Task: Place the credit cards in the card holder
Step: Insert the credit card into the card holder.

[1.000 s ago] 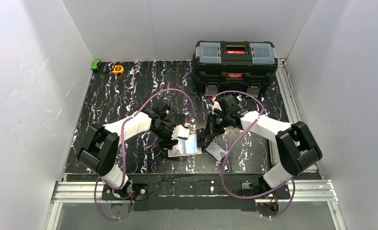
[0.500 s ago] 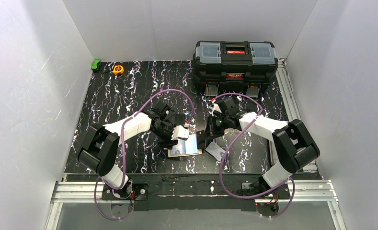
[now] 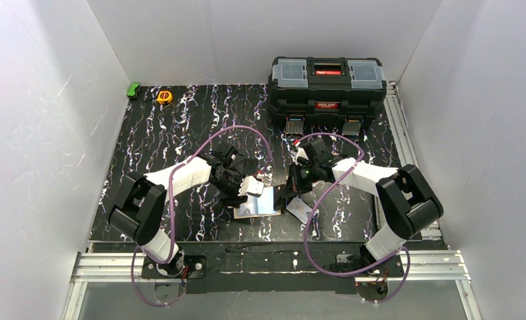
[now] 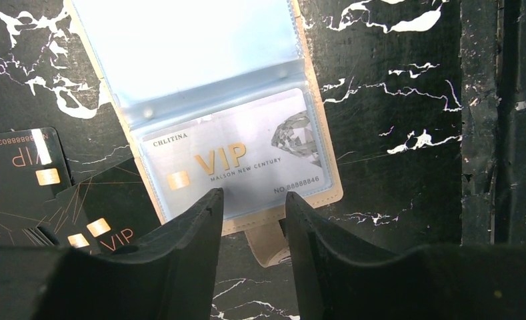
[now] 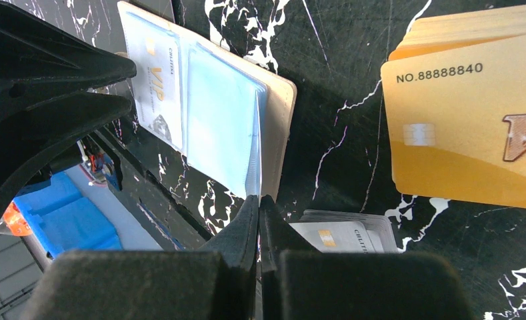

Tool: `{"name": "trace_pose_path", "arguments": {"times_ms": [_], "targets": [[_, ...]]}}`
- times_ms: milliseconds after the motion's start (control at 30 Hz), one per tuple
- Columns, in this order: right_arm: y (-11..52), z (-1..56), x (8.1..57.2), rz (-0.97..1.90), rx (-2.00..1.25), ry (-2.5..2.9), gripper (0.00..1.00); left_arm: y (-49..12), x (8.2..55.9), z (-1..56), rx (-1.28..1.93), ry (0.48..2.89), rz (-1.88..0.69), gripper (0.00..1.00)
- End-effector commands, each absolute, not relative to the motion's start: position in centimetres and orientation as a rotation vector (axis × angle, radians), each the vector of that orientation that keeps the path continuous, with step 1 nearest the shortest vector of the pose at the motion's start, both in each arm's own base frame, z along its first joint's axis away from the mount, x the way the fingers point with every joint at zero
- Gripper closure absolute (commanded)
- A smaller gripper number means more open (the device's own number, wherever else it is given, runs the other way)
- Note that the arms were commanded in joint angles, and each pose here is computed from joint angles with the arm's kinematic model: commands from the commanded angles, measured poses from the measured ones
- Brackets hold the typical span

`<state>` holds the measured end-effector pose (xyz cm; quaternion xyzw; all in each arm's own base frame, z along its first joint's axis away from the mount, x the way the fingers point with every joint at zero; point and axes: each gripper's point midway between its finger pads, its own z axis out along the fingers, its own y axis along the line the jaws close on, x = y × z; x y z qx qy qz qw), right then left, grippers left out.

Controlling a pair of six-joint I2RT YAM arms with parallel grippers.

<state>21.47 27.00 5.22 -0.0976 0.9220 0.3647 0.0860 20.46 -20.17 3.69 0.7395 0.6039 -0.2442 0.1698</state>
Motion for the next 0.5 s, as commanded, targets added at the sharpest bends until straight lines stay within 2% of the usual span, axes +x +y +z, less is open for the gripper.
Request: {"name": "trace_pose_path", "arguments": {"times_ms": [0,467], "targets": [[26.97,5.48,21.86,1.084,-0.298,2.716,0.99,-20.09,19.78,3.97,2.125,1.683,-0.703,0.62],[26.72,5.93,22.33,1.077,-0.304,2.7,0.99,-20.11,19.58,3.94,2.138,1.675,-0.706,0.63]]}}
